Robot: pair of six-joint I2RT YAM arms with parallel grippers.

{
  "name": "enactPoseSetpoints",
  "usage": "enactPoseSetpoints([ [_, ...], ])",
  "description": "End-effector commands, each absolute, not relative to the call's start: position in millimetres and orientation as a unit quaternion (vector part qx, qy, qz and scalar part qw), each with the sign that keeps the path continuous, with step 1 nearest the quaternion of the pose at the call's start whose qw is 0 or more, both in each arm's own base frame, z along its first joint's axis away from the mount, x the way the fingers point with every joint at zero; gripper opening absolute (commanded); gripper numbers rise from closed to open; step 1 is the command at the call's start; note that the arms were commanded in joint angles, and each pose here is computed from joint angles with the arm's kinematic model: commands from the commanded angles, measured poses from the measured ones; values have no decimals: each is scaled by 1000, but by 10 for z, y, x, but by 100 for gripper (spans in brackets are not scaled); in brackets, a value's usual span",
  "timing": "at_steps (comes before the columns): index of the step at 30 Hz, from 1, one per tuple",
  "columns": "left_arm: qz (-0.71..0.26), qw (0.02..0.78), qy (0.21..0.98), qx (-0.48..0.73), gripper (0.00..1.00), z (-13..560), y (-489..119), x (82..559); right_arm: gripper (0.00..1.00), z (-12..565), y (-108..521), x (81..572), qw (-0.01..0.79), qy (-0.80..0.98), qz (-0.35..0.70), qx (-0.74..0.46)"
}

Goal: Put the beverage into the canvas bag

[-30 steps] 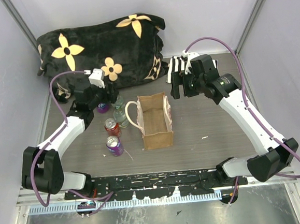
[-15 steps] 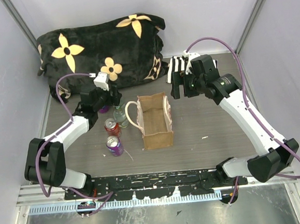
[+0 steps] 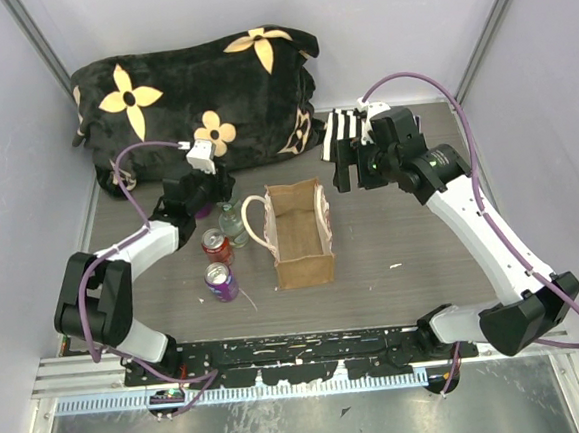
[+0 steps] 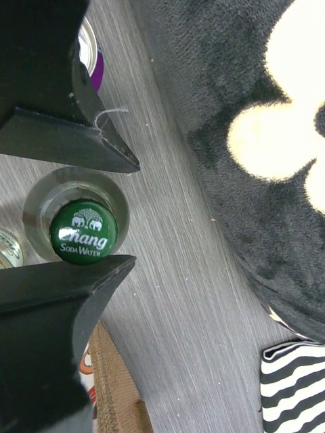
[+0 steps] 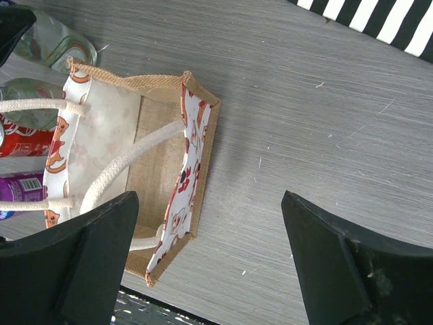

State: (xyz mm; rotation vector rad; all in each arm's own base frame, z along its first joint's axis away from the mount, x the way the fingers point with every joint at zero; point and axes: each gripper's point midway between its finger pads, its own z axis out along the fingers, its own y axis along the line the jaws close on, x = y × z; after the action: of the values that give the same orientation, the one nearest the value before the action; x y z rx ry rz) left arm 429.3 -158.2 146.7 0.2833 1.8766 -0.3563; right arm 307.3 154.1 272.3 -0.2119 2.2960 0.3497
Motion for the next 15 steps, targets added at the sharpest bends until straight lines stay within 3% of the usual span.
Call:
enactPoseSetpoints([
  [1,-146,586,788,123,55,1510,-1591,4347,93,2923,1526,3092,422,892,143,-75],
  [4,-146,586,787,126,40,1510,-1603,4337,93,2911,1524,3096,421,893,142,-75],
  [10,-140,588,787,124,1,1554,-1588,4347,93,2875,1518,3096,418,895,139,-73],
  [15,-136,594,783,123,0,1710,-1585,4386,93,2869,1513,3088,420,894,140,-72],
])
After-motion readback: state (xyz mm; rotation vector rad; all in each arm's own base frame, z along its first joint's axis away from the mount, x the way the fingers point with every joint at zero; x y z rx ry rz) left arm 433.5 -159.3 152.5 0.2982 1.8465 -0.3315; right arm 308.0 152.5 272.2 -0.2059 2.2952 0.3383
